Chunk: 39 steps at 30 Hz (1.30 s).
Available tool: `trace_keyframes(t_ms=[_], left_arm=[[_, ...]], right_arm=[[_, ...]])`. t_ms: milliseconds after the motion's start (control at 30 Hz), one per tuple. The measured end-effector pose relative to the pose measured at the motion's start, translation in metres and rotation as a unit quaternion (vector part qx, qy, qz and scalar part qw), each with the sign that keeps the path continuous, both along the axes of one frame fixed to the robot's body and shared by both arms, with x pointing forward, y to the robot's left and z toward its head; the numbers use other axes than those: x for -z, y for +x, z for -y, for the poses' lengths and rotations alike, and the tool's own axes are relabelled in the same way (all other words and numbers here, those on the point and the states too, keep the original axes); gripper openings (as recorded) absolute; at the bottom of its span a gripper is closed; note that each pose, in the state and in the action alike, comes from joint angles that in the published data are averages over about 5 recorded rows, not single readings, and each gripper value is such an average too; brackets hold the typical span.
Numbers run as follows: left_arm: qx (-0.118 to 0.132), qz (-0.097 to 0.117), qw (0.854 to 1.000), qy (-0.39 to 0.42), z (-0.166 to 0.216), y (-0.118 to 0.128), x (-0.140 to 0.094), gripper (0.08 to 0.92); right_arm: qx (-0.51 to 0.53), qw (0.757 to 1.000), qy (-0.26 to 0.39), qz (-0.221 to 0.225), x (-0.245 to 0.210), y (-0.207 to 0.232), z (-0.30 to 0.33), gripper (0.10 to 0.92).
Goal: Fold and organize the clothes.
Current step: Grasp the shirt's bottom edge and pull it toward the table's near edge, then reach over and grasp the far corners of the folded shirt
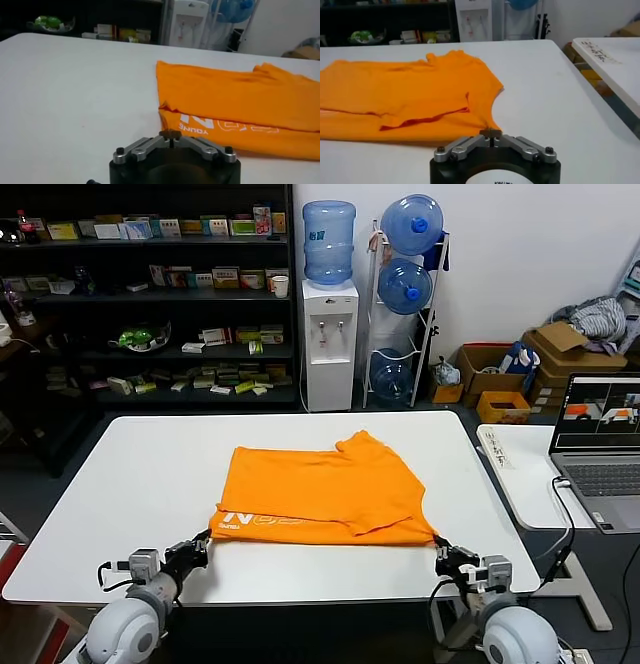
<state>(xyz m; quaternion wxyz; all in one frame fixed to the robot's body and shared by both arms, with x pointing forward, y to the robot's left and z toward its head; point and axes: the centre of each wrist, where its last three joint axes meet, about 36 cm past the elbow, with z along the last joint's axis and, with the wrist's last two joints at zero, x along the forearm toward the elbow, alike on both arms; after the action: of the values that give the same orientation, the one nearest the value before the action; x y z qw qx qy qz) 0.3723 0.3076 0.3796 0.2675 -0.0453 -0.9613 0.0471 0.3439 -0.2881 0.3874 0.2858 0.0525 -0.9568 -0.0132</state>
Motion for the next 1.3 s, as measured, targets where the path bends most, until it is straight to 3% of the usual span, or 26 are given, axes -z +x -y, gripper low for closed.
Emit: trace_keyframes(t_ms=[533,667,767,967,1133,1300], left_arm=[[0.004,-0.080,0.997,-0.002,0.019,-0.079,-0.030,0.091],[0.003,-0.090,0.996,0.001,0.022,-0.088,-0.036,0.132],[0.004,-0.091,0.996,0.003,0.023,-0.089,-0.044,0.216],[0.006,-0.076,0.997,0.011,0.018,-0.079,-0.060,0.398],[0.007,-0.032,0.999,0.020,0.005,-0.052,-0.066,0.563],[0.001,0.015,1.000,0.008,-0.013,0.000,-0.057,0.710]], right_arm=[[0.016,0.998,-0.019,-0.054,-0.020,-0.063,-0.002,0.133],[0.016,0.998,-0.023,-0.047,-0.027,-0.064,-0.002,0.224],[0.015,0.999,-0.022,-0.032,-0.036,-0.060,0.000,0.311],[0.011,1.000,-0.017,0.012,-0.056,-0.033,0.004,0.484],[0.015,0.999,-0.003,0.043,-0.063,0.014,0.003,0.623],[0.023,0.998,0.015,0.061,-0.057,0.082,-0.009,0.766]])
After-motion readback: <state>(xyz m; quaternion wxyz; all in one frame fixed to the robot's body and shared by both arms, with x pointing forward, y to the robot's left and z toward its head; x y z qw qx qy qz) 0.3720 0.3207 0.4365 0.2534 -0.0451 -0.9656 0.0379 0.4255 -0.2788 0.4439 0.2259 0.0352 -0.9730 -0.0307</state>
